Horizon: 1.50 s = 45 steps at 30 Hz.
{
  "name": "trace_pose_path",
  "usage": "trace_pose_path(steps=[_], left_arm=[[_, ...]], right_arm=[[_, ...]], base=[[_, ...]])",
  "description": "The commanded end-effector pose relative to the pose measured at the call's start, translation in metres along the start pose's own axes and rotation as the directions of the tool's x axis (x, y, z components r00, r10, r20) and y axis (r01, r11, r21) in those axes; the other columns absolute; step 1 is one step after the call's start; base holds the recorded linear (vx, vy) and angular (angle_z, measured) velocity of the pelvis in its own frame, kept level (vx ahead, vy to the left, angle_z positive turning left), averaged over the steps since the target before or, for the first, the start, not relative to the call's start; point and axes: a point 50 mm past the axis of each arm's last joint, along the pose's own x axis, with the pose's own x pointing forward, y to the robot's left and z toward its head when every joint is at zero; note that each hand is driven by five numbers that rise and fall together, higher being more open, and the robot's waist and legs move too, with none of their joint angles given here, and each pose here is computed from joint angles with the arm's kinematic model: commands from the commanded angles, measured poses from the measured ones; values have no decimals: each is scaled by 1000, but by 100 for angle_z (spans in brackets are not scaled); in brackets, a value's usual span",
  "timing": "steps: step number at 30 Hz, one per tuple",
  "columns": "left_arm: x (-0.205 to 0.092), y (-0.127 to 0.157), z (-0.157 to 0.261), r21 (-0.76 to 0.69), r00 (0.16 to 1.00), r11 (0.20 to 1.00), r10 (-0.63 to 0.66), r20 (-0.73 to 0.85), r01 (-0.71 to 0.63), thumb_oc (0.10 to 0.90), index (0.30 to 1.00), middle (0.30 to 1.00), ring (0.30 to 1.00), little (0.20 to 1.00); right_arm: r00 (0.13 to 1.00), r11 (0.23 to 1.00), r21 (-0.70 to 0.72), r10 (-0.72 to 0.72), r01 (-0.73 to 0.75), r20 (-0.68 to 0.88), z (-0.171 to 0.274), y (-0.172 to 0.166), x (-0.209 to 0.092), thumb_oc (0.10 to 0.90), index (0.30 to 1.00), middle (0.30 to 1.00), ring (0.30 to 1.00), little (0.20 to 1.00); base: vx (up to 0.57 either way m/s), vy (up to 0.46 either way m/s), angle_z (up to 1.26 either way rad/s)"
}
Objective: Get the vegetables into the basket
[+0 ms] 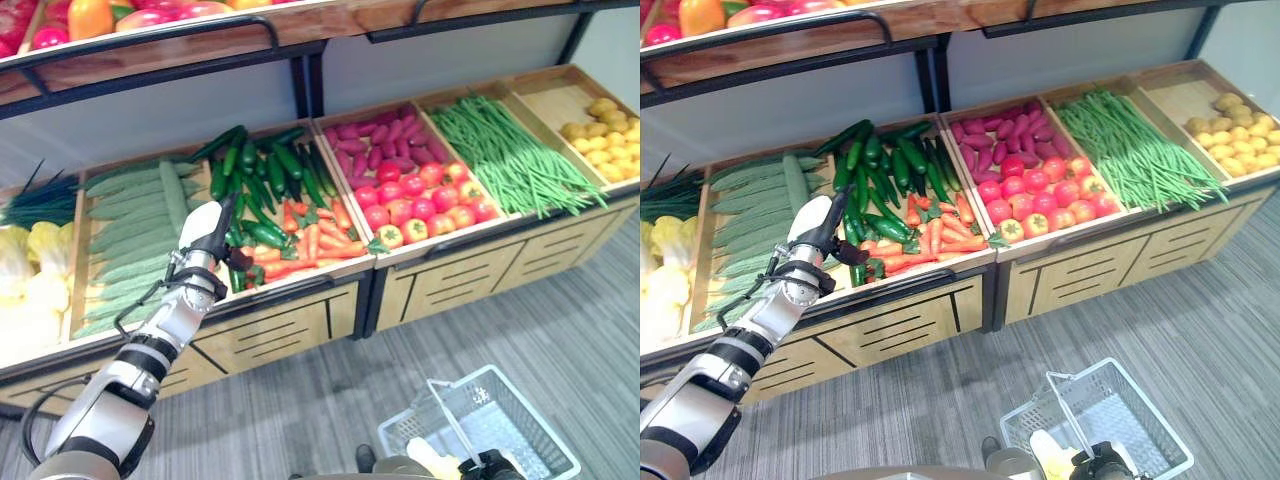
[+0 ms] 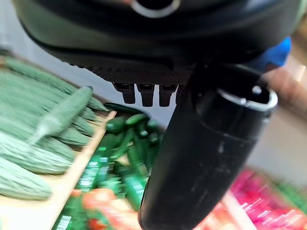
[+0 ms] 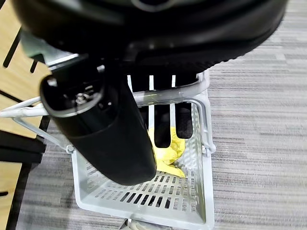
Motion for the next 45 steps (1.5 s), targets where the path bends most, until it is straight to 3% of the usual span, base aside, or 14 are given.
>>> trace_pose_path(steps=[1, 8, 22, 28, 37, 45], left_arm=[[25, 66, 27, 81, 976, 978, 181, 119, -191, 900, 1000, 1000, 1000, 1000], [37, 50, 2, 273, 998, 962, 44, -47, -29, 900, 1000, 1000, 1000, 1000], [38, 38, -11, 327, 988, 943, -8, -152, 58, 900, 1000, 1000, 1000, 1000], [38, 55, -20, 364, 984, 931, 26, -173, 40, 900, 1000, 1000, 1000, 1000], [42, 116, -22, 421, 976, 902, 167, -143, -92, 900, 1000, 1000, 1000, 1000], [44, 135, -10, 394, 976, 906, 202, -80, -155, 900, 1000, 1000, 1000, 1000]], right_arm=[[997, 997, -47, -59, 61, 44, 8, -16, 2, 400, 300, 300, 300, 300], [995, 993, -76, -86, 90, 58, 14, -26, 4, 400, 300, 300, 300, 300], [994, 991, -101, -81, 88, 73, 22, -25, 4, 400, 300, 300, 300, 300], [996, 989, -127, -64, 72, 65, 19, -21, 4, 400, 300, 300, 300, 300], [997, 986, -158, -47, 56, 60, 16, -21, 4, 400, 300, 300, 300, 300], [998, 984, -170, -34, 43, 54, 17, -19, 4, 400, 300, 300, 300, 300]], base=[[12, 6, -17], [-25, 44, -18], [-7, 14, -9], [11, 1, -4], [14, 2, -1], [11, -1, 5]])
